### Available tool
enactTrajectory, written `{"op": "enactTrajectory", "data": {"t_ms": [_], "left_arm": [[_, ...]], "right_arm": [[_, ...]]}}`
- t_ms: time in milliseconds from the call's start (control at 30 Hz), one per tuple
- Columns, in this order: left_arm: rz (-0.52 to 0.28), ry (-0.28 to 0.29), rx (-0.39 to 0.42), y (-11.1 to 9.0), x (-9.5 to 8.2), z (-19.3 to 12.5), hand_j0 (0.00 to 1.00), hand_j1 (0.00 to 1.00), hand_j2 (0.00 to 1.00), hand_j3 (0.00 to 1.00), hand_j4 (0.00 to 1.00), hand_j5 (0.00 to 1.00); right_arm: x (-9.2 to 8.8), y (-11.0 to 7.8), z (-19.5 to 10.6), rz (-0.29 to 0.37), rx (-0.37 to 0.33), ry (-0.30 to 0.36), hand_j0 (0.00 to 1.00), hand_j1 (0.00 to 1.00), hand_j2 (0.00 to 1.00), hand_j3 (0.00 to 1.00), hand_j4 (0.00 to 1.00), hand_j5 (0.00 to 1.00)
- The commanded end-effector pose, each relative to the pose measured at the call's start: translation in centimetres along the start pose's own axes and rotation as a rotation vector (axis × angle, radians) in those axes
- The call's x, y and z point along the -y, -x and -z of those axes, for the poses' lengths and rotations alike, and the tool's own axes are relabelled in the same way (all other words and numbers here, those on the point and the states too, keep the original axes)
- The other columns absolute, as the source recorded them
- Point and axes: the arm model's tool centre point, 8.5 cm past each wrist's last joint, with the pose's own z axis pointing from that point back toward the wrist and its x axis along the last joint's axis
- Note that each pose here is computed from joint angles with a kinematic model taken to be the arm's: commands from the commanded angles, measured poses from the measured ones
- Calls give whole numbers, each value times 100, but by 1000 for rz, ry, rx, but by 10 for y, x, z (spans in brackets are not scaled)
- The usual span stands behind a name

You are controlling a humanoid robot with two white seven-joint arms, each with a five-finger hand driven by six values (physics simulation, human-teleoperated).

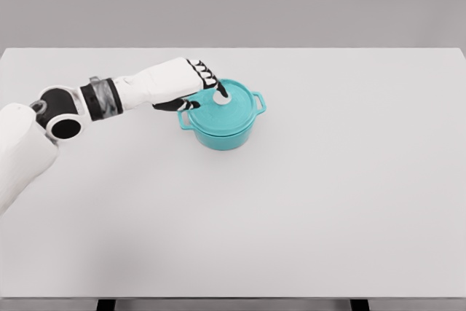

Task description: Cover the pot with left arm

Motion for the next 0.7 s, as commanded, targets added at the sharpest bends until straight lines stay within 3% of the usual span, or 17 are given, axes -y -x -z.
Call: {"op": "enactTrajectory", "data": {"t_ms": [0, 133, 233, 300, 400, 667], "left_arm": [[44, 5, -4, 1, -17, -30, 71, 71, 71, 71, 71, 71], [85, 36, -32, -10, -25, -102, 78, 78, 78, 78, 78, 78], [110, 22, -128, -19, -33, -169, 84, 84, 84, 84, 84, 84], [105, 5, -177, -18, -32, -188, 88, 88, 88, 88, 88, 88], [95, 9, -193, -15, -29, -193, 100, 100, 100, 100, 100, 100], [61, 36, -238, -2, -16, -201, 100, 100, 100, 100, 100, 100]], "right_arm": [[0, 0, 0, -1, 0, 0, 100, 100, 100, 100, 100, 100], [0, 0, 0, -1, 0, 0, 100, 100, 100, 100, 100, 100], [0, 0, 0, -1, 0, 0, 100, 100, 100, 100, 100, 100], [0, 0, 0, -1, 0, 0, 100, 100, 100, 100, 100, 100], [0, 0, 0, -1, 0, 0, 100, 100, 100, 100, 100, 100], [0, 0, 0, -1, 1, 0, 100, 100, 100, 100, 100, 100]]}}
